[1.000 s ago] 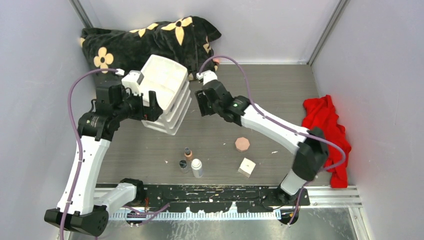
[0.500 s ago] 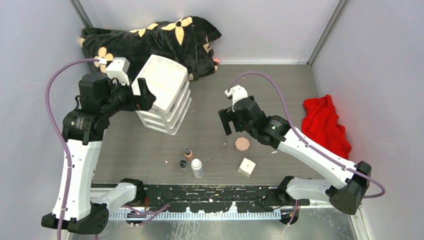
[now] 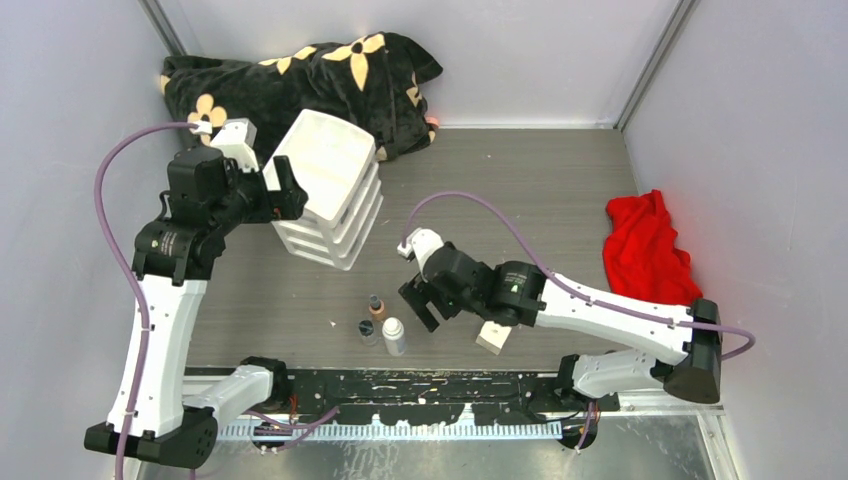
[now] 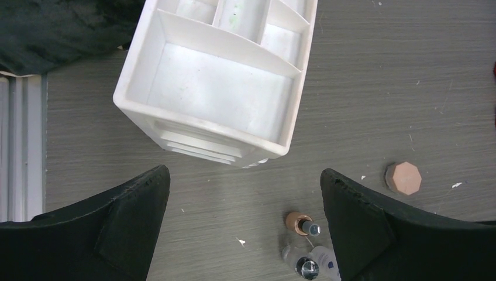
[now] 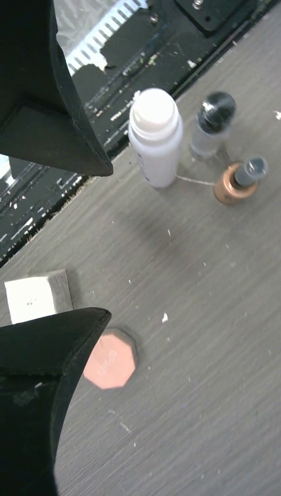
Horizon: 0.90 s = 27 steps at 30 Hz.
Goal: Organize the makeup
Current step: Pick up the makeup from the center of the board.
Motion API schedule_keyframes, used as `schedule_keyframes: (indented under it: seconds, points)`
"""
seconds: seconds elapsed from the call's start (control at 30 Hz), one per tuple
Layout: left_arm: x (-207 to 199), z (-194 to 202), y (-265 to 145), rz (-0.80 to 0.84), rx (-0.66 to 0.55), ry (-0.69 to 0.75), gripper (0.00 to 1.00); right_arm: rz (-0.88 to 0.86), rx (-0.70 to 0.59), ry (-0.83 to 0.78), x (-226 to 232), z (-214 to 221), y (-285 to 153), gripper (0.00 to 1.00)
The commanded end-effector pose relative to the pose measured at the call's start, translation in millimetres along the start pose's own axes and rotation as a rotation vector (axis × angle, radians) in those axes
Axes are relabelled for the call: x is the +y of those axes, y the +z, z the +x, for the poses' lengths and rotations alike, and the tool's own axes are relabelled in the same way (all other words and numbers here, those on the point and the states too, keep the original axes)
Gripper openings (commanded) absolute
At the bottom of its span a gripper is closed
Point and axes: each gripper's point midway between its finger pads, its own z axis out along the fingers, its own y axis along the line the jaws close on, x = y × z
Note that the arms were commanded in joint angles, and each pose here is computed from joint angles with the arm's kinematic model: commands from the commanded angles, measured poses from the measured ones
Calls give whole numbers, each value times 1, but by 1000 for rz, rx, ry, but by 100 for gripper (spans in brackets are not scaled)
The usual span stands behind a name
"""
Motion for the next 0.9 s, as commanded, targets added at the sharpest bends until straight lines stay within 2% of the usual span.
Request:
schedule_keyframes:
  seconds: [0.0,0.43,0.87]
  points:
    - [4,-11,-2,-20,-58,2,100,-63,-37,-4,28,-12,-5,87]
    - [8,0,-8,-32,-50,18,100,-210,6,-107,108,0,12,89]
    - [14,7,-16,-61,-45,39,100,-166,-15,-131,115,3,46,89]
